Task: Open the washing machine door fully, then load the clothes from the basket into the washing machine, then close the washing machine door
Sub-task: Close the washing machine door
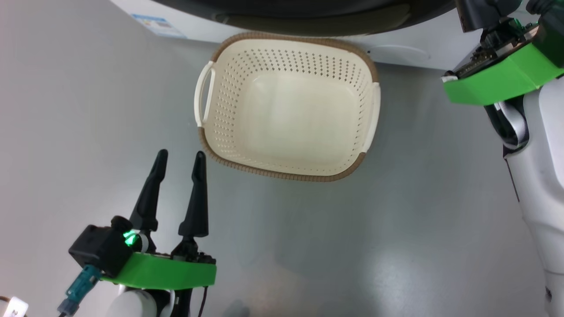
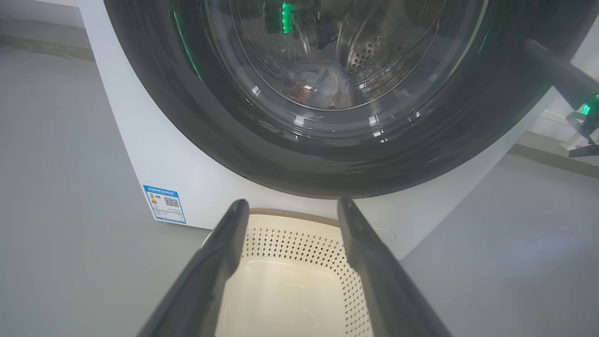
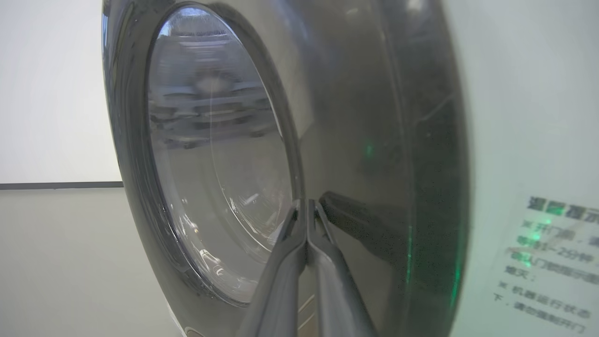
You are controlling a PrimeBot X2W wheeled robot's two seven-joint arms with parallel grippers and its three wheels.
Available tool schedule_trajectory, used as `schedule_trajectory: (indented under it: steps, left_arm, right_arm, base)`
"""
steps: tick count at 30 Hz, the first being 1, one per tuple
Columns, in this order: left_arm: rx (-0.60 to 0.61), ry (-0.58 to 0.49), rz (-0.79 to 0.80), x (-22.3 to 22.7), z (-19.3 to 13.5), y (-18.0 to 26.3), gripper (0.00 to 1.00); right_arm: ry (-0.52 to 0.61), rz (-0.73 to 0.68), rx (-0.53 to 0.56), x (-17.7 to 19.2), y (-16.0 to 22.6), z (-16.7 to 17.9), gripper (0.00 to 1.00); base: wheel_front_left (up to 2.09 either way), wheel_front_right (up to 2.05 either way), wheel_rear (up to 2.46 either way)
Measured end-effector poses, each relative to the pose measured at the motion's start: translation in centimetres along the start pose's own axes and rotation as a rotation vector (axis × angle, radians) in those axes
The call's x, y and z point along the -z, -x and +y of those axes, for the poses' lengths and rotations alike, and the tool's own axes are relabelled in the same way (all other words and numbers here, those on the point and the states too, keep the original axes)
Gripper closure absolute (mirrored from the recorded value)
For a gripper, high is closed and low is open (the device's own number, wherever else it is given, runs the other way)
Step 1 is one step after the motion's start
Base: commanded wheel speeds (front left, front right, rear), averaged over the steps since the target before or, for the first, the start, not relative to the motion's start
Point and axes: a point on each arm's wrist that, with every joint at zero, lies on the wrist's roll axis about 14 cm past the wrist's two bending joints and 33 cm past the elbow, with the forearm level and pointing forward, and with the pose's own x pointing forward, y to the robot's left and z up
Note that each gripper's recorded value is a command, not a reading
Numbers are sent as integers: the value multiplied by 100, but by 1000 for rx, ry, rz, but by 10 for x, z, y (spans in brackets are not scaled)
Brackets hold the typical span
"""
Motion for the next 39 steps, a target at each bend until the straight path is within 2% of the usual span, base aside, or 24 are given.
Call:
schedule_trajectory:
  steps: [3, 8, 9, 13, 16, 17, 18, 19, 20, 34, 39]
  left_arm:
    - [-3, -5, 3, 0, 2, 1, 0]
    - [-2, -4, 6, 0, 3, 3, 0]
    - [0, -2, 7, 0, 3, 4, 0]
    - [18, 9, 15, 1, -3, 10, 0]
    - [34, 21, 17, 1, -8, 15, 0]
    - [38, 25, 15, 0, -9, 17, 0]
    - [44, 25, 15, 0, -10, 19, 0]
    - [48, 22, 16, -1, -11, 22, 0]
    - [50, 21, 17, -1, -12, 24, 0]
    - [99, 31, -7, -13, -26, 67, 0]
    - [128, 28, -21, -18, -33, 71, 0]
  right_arm:
    - [2, -4, 21, -10, 10, 0, 100]
    - [-32, 25, 28, -20, 38, 17, 91]
    - [-33, 30, 33, -23, 45, 19, 84]
    - [-16, 56, 59, -37, 72, 21, 72]
    - [-8, 82, 87, -45, 95, 23, 51]
    - [-5, 90, 94, -48, 102, 24, 28]
    - [-3, 97, 102, -51, 109, 25, 28]
    - [0, 101, 113, -55, 117, 26, 11]
    - [4, 106, 124, -59, 124, 26, 0]
    - [74, 128, 378, -113, 240, 7, 0]
    - [100, 121, 447, -127, 267, 0, 0]
  base:
    - [0, 0, 0]
    - [0, 0, 0]
    - [0, 0, 0]
    - [0, 0, 0]
    - [0, 0, 0]
    - [0, 0, 0]
    - [0, 0, 0]
    - [0, 0, 0]
    - [0, 0, 0]
    - [0, 0, 0]
    - [0, 0, 0]
